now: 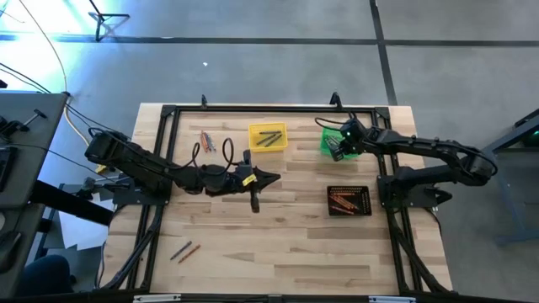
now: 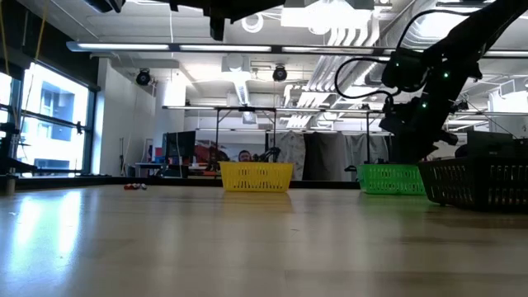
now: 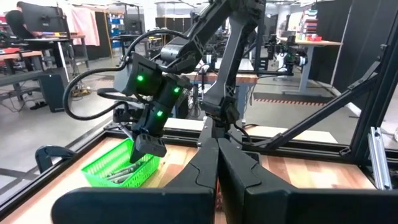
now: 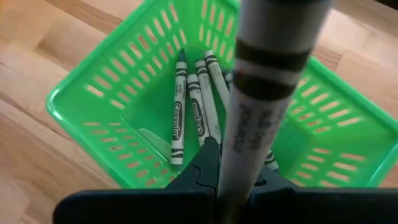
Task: Sort crayons
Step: Put the gray crayon into the green basket, then put the orange crayon into the black basket
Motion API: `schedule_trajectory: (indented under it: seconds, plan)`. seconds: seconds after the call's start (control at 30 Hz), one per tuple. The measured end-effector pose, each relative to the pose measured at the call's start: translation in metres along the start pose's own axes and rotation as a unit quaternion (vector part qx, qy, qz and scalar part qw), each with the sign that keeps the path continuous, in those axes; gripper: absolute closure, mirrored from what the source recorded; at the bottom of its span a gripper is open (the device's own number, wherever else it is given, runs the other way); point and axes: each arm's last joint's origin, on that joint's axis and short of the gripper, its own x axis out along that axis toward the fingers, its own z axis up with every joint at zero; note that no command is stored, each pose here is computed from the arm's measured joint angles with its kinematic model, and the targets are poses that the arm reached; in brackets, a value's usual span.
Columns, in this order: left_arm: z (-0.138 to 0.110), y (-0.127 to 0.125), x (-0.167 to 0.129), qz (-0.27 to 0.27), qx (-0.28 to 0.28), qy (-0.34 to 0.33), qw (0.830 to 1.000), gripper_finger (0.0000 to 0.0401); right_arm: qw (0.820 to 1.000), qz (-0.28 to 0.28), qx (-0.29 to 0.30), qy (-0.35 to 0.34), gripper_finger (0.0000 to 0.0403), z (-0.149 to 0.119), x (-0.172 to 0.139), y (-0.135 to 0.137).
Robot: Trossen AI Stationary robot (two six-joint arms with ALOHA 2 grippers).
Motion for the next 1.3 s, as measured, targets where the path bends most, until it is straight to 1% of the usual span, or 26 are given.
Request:
schedule_trajectory:
  seconds: [0.4, 0.6, 0.83, 0.93, 1.07, 1.17, 1.3]
  plan:
    - [0.0, -0.006, -0.002, -0.01, 0.0, 0.0, 1.0, 0.0401, 1.0, 0.002, 0.001, -0.003, 0.0398, 0.0, 0.0, 0.0]
    - [0.0, -0.006, -0.003, -0.011, 0.0, 0.0, 1.0, 0.0401, 0.999, 0.031, 0.0, 0.008, 0.0359, 0.0, 0.0, 0.002]
    - [-0.002, -0.006, -0.002, -0.01, 0.005, 0.009, 1.0, 0.0401, 0.999, 0.043, -0.005, 0.008, 0.0303, 0.0, -0.002, 0.003]
    - [-0.005, -0.006, -0.003, -0.01, 0.013, 0.026, 1.0, 0.0401, 0.999, 0.054, -0.006, 0.005, 0.0288, 0.006, -0.01, 0.004]
    - [-0.012, -0.005, -0.004, -0.002, 0.028, 0.065, 0.997, 0.0401, 0.996, 0.088, -0.011, -0.023, 0.0284, 0.022, -0.029, 0.008]
    - [-0.018, -0.002, -0.009, 0.007, 0.033, 0.116, 0.993, 0.04, 0.991, 0.12, -0.023, -0.048, 0.0284, 0.034, -0.046, 0.014]
    - [-0.028, 0.005, -0.02, 0.048, 0.039, 0.201, 0.978, 0.0396, 0.984, 0.161, -0.049, -0.059, 0.0284, 0.042, -0.062, 0.029]
